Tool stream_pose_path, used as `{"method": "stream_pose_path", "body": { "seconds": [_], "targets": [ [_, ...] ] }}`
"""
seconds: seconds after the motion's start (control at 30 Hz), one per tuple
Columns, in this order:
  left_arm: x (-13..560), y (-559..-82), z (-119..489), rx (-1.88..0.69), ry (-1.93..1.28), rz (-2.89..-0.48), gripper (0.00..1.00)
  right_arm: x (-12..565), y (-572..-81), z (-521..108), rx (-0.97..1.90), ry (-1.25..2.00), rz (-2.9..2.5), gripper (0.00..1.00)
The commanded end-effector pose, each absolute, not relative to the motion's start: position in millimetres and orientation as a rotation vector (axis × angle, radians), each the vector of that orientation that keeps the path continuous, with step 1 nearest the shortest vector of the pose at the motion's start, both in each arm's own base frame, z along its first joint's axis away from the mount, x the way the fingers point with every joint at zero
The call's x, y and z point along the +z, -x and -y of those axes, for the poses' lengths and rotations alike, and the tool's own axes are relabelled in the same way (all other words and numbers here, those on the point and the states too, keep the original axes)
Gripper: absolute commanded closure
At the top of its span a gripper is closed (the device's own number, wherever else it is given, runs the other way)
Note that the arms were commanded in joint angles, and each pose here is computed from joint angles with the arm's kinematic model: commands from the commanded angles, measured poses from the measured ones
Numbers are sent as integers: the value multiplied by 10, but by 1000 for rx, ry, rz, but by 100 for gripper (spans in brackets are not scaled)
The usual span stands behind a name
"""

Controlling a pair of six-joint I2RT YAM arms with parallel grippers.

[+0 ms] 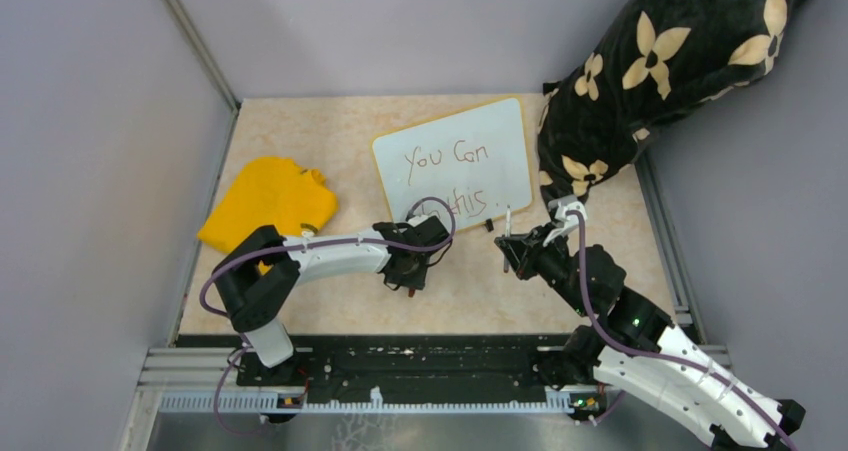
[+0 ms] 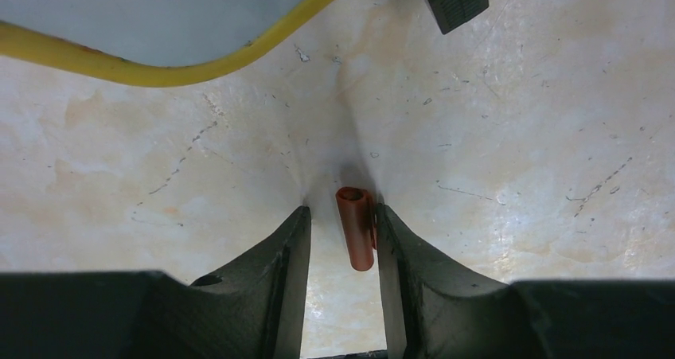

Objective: Write a sentence on the whiteboard
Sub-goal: Close the whiteboard marker at the center of the board.

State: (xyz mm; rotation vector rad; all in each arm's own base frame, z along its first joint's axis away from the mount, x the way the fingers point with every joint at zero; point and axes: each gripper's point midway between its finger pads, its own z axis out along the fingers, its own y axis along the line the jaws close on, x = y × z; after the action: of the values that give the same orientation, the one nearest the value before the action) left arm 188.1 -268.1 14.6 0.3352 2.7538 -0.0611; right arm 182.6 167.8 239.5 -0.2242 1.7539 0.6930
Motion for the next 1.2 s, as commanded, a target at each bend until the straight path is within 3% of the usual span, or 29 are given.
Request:
{"method": "stream_pose_path", "body": {
  "seconds": [0.0, 0.63, 0.93, 1.07, 1.17],
  "targets": [
    [-150, -1730, 2552, 4, -341, -2839, 59, 2607, -1817, -1669, 721, 207, -1695, 100],
    [-290, -1589, 2589, 13, -397, -2874, 71, 2589, -1807, -1647, 719, 203, -1695, 100],
    [-284, -1574, 2599, -8, -400, -2875, 85, 2590, -1809, -1649, 720, 201, -1694, 100],
    [-251, -1583, 2603, -19, -389, -2865, 100, 2585, -1806, -1651, 721, 203, -1695, 100],
    [-146, -1624, 2640, -53, -371, -2836, 100, 2585, -1808, -1646, 719, 200, -1695, 100]
  ]
}}
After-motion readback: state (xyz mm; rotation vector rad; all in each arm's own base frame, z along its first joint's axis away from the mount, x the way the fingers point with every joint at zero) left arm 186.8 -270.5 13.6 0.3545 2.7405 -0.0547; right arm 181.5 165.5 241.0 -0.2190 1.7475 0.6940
